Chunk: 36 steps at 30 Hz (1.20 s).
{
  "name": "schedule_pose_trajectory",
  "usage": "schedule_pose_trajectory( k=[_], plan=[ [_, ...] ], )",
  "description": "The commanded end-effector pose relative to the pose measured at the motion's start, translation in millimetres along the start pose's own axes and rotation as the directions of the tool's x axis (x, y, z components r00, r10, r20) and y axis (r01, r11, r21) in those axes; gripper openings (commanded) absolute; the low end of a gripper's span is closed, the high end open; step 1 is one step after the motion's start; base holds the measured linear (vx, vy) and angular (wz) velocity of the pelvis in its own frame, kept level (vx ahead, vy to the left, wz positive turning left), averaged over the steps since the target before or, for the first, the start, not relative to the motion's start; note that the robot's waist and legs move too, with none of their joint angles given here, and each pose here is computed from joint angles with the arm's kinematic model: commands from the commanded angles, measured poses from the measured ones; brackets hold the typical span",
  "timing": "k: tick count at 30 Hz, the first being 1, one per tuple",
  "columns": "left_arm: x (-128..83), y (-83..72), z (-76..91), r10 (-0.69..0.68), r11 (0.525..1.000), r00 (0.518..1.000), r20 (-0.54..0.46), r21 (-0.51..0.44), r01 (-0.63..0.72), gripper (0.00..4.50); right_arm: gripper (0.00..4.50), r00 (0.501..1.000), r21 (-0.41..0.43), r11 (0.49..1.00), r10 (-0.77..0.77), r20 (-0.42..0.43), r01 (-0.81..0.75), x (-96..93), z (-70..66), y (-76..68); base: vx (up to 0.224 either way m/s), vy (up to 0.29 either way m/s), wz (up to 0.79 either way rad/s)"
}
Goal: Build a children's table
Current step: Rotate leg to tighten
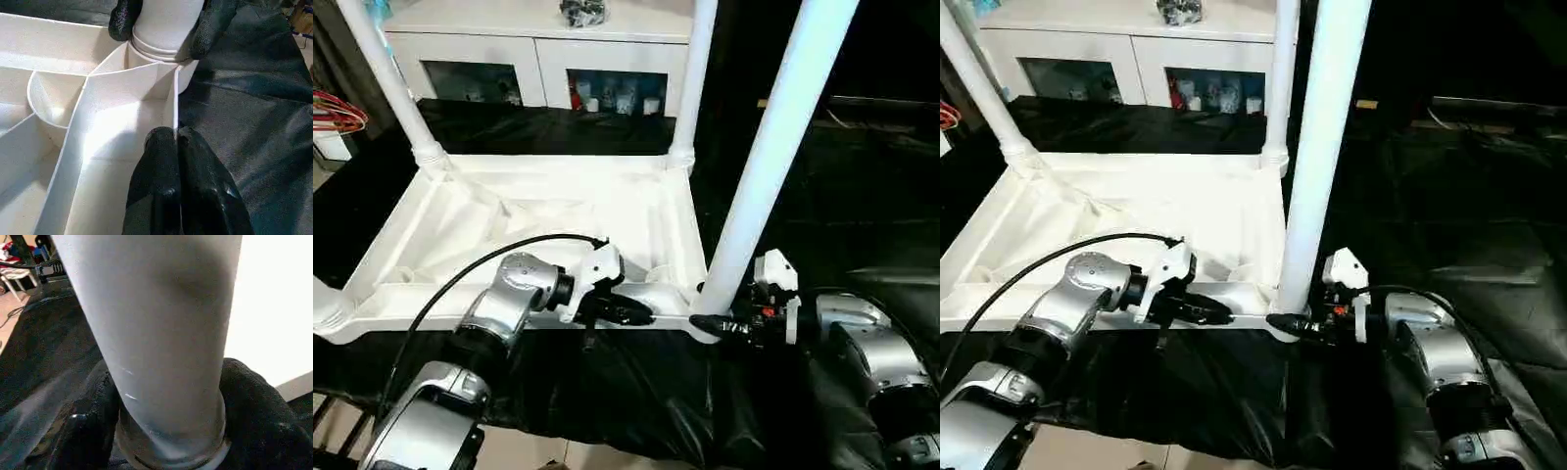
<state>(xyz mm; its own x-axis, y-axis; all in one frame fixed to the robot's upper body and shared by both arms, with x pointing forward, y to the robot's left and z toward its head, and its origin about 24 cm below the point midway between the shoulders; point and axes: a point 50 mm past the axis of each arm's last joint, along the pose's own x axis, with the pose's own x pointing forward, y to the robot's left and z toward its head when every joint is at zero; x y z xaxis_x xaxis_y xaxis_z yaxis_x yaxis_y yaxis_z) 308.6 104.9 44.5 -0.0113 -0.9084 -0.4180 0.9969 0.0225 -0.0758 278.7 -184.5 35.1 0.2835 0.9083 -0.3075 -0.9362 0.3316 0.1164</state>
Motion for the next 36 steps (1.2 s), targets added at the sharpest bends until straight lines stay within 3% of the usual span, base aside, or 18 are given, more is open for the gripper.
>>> schedule_pose_trajectory(
  k=[1,3,5,7,9,11,12,13,15,19,20,22,28,29,34,35,36],
  plan=[
    [5,-0.9,12.5,-0.022,0.999,0.999,0.047,0.043,0.02,0.0,2.67,0.993,0.072,0.993,0.099,-0.062,-0.095,13.1,-18.9,14.8,0.0,0.0,0.0],
    [10,2.9,15.1,0.036,0.999,0.998,0.059,0.036,-0.039,0.0,2.67,0.998,0.085,0.995,0.051,-0.045,-0.047,20.0,-21.2,14.3,0.0,0.0,0.0],
    [20,11.0,19.5,0.149,0.989,0.987,0.063,0.017,-0.15,0.0,2.66,0.989,0.094,0.985,-0.146,-0.028,0.148,32.5,-23.5,3.0,0.0,0.0,0.0],
    [23,13.1,20.9,0.179,0.984,0.982,0.062,0.012,-0.18,0.0,2.66,0.976,0.101,0.971,-0.215,-0.026,0.216,36.1,-24.2,-1.0,0.0,0.0,0.0],
    [34,20.3,26.9,0.27,0.963,0.961,0.062,-0.008,-0.27,0.0,2.66,0.912,0.151,0.9,-0.409,-0.034,0.409,44.2,-25.6,-14.2,0.0,0.0,0.0],
    [40,24.6,31.7,0.323,0.947,0.944,0.065,-0.023,-0.322,0.0,2.66,0.872,0.199,0.852,-0.489,-0.028,0.484,49.5,-25.3,-19.1,0.0,0.0,0.0],
    [40,24.6,31.7,0.323,0.947,0.944,0.065,-0.023,-0.322,0.0,2.65,0.872,0.199,0.852,-0.489,-0.028,0.484,49.5,-25.3,-19.1,0.0,0.0,0.0],
    [45,27.5,36.4,0.354,0.935,0.932,0.074,-0.029,-0.353,0.0,2.65,0.839,0.249,0.81,-0.544,-0.021,0.531,58.0,-24.2,-20.6,0.0,0.0,0.0],
    [49,29.2,40.0,0.374,0.928,0.924,0.081,-0.025,-0.373,0.0,2.65,0.812,0.279,0.776,-0.583,-0.024,0.566,67.5,-22.6,-20.3,0.0,0.0,0.0],
    [51,29.1,41.4,0.374,0.927,0.924,0.084,0.01,-0.376,0.0,2.65,0.802,0.287,0.769,-0.597,0.002,0.572,83.3,-18.0,-15.9,0.0,0.0,0.0],
    [51,28.6,41.2,0.368,0.929,0.926,0.086,0.015,-0.371,0.0,3.2,0.804,0.281,0.773,-0.594,0.008,0.568,85.1,-17.2,-15.0,0.0,0.0,0.0],
    [51,27.3,40.1,0.356,0.933,0.931,0.084,0.022,-0.359,0.0,3.34,0.804,0.284,0.773,-0.595,0.012,0.568,84.3,-17.3,-15.2,0.0,0.0,0.0],
    [53,24.1,36.4,0.334,0.941,0.939,0.08,0.036,-0.337,0.0,3.87,0.793,0.217,0.778,-0.609,0.027,0.59,66.8,-15.3,-22.9,0.0,0.0,0.0],
    [54,23.9,35.7,0.333,0.941,0.94,0.079,0.041,-0.337,0.0,3.87,0.8,0.163,0.796,-0.598,0.058,0.583,46.0,-11.1,-27.8,0.0,0.0,0.0],
    [54,24.4,34.8,0.335,0.94,0.939,0.076,0.048,-0.339,0.0,3.87,0.821,0.106,0.826,-0.563,0.098,0.554,12.9,-6.2,-29.5,0.0,0.0,0.0],
    [54,24.0,33.8,0.33,0.941,0.941,0.075,0.051,-0.334,0.0,3.87,0.835,0.085,0.841,-0.541,0.105,0.534,-4.8,-6.0,-27.6,0.0,0.0,0.0],
    [54,24.0,33.8,0.33,0.941,0.941,0.075,0.051,-0.334,0.0,3.87,0.835,0.085,0.841,-0.541,0.105,0.534,-4.8,-6.0,-27.6,0.0,0.0,0.0]
  ],
)
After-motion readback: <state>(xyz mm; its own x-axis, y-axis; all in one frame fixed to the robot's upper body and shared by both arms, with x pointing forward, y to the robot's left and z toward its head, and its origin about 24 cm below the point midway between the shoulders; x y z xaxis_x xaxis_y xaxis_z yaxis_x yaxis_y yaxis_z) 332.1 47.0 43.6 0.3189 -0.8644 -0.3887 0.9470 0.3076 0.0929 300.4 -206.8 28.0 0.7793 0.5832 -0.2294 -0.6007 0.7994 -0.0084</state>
